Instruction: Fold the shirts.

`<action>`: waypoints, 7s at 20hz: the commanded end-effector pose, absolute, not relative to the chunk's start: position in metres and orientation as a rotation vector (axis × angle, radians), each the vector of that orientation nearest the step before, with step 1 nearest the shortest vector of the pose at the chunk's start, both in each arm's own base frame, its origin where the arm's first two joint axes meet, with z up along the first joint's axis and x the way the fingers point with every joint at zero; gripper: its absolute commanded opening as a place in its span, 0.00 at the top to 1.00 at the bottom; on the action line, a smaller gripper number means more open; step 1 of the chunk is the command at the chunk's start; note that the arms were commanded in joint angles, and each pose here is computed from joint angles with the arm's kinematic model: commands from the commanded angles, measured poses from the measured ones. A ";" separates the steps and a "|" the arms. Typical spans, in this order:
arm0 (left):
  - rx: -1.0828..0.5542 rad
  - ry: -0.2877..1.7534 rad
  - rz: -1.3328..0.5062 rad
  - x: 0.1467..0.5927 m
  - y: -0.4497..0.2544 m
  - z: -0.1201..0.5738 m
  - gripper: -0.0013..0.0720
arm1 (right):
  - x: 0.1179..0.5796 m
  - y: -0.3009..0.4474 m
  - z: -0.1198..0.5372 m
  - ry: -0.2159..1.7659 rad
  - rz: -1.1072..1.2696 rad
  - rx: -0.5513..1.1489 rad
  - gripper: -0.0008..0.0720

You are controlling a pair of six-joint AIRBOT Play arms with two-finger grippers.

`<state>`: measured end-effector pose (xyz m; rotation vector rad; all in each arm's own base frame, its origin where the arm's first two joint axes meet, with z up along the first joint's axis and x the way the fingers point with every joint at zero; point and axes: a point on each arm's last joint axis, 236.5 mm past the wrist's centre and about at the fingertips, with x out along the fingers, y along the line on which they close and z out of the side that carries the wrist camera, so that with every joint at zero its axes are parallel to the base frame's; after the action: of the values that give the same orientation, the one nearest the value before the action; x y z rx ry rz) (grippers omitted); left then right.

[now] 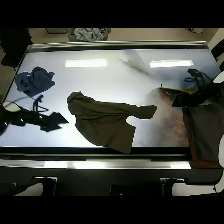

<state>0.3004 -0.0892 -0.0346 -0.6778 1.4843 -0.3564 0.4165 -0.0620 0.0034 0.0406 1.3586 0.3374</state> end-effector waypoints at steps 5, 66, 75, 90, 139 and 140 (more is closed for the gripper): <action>-0.816 1.519 -0.427 0.243 -0.204 -0.075 0.01 | 0.427 -0.046 -0.013 1.353 0.416 -0.006 0.07; -0.558 0.634 -0.306 0.417 -0.039 0.218 0.94 | 0.433 -0.034 0.164 0.911 0.136 -0.104 0.93; -0.864 0.966 -0.228 0.515 -0.052 -0.001 0.94 | 0.552 0.045 -0.019 0.978 0.347 0.554 0.93; -0.630 1.619 -0.035 0.280 0.047 -0.032 0.37 | 0.333 -0.070 0.018 1.505 0.363 0.144 0.23; -0.178 -0.277 -0.259 0.210 -0.057 0.607 0.94 | 0.223 -0.022 0.554 -0.064 -0.136 -0.574 0.93; -0.178 -0.286 -0.259 0.200 -0.060 0.606 0.94 | 0.210 -0.022 0.553 -0.056 -0.155 -0.586 0.93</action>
<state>0.2707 -0.0399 0.5571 -0.1835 -0.1066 -0.2397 0.2868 -0.0313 0.4957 -0.5464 0.0998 -0.0315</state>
